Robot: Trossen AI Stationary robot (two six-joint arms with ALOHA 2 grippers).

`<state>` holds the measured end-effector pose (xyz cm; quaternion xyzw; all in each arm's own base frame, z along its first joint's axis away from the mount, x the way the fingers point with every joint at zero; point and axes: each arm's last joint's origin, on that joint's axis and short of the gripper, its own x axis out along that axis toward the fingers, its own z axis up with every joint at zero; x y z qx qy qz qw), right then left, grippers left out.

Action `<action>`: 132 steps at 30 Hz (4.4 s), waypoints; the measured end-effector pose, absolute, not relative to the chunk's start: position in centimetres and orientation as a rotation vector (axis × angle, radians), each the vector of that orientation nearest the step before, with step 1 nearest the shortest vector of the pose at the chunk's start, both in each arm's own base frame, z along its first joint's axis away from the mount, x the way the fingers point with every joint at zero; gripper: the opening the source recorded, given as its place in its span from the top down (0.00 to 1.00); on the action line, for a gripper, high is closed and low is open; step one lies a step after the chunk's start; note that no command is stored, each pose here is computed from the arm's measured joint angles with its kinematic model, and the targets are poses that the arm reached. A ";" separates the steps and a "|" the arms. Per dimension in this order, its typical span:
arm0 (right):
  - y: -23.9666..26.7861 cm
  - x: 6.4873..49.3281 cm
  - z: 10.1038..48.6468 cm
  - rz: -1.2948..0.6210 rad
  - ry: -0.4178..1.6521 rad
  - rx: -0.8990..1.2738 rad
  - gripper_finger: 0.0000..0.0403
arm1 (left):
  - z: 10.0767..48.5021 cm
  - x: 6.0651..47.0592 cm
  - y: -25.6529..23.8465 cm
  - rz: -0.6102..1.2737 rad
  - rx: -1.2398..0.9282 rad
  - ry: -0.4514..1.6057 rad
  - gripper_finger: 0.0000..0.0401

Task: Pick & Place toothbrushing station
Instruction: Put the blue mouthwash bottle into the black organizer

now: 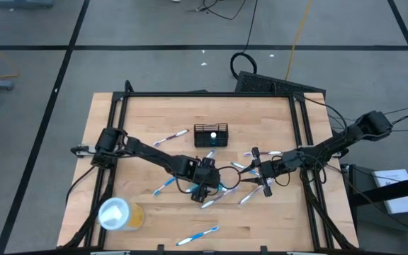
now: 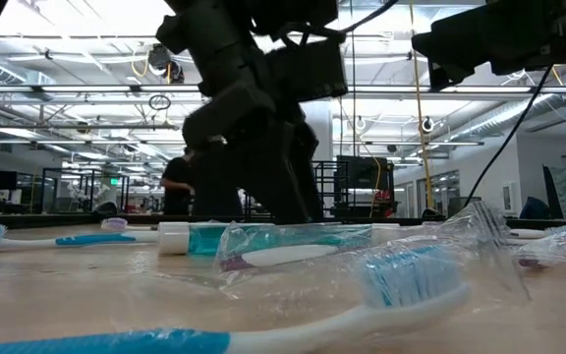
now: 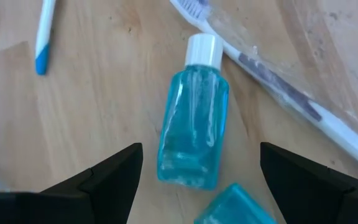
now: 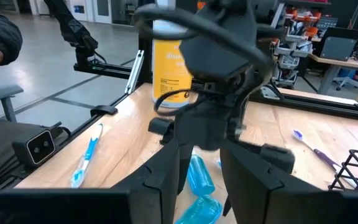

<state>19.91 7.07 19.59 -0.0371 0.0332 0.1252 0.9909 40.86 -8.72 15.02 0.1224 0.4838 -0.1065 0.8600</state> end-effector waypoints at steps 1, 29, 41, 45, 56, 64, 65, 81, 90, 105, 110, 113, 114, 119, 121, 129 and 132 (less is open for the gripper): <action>7.1 19.9 19.6 0.250 0.067 -0.074 0.72 | 14.9 40.9 -8.7 -0.224 0.257 1.019 0.19; 7.1 19.9 19.8 0.249 0.050 -0.080 0.72 | 14.3 41.2 -8.4 -0.239 0.258 1.017 0.77; 7.1 20.0 19.8 0.249 0.050 -0.080 0.72 | 14.3 41.2 -8.4 -0.220 0.275 1.017 0.91; 7.1 20.0 19.8 0.249 0.050 -0.080 0.72 | 14.3 41.2 -8.6 -0.219 0.289 1.012 0.96; 7.1 20.0 19.8 0.248 0.050 -0.079 0.72 | 14.3 41.2 -8.6 -0.171 0.312 1.012 0.98; 7.1 19.9 19.8 0.248 0.051 -0.079 0.72 | 15.6 40.4 -8.1 -0.103 0.339 1.041 0.98; 7.1 19.9 19.8 0.248 0.051 -0.079 0.72 | 15.9 40.3 -8.0 -0.098 0.340 1.041 0.98; 7.0 19.9 19.7 0.248 0.058 -0.086 0.72 | 18.6 33.9 -6.2 0.054 0.232 0.740 0.98; 6.3 20.2 19.8 0.208 0.042 -0.098 0.72 | 19.2 28.0 -5.8 0.121 0.121 0.278 0.98; 3.6 27.0 25.9 0.142 0.396 -0.181 0.62 | 17.1 24.5 -5.3 0.145 0.067 0.071 0.98; 1.9 30.3 27.2 0.120 0.521 -0.226 0.49 | 17.1 24.5 -5.3 0.144 0.083 0.070 0.98; 1.4 32.1 27.9 0.154 0.534 -0.241 0.44 | 17.0 24.5 -5.3 0.144 0.093 0.074 0.98; 1.3 32.6 28.2 0.159 0.528 -0.249 0.43 | 17.0 24.5 -5.3 0.143 0.094 0.078 0.98; 0.6 34.4 28.7 0.160 0.572 -0.291 0.41 | 16.7 24.4 -5.3 0.142 0.100 0.096 0.98; 0.5 34.8 28.5 0.161 0.588 -0.295 0.41 | 16.5 24.2 -5.2 0.142 0.092 0.102 0.98; 0.4 35.1 28.5 0.184 0.575 -0.296 0.43 | 16.3 24.1 -5.2 0.149 0.086 0.108 0.98; 0.5 35.1 28.5 0.184 0.572 -0.297 0.46 | 16.3 24.1 -5.1 0.150 0.089 0.107 0.98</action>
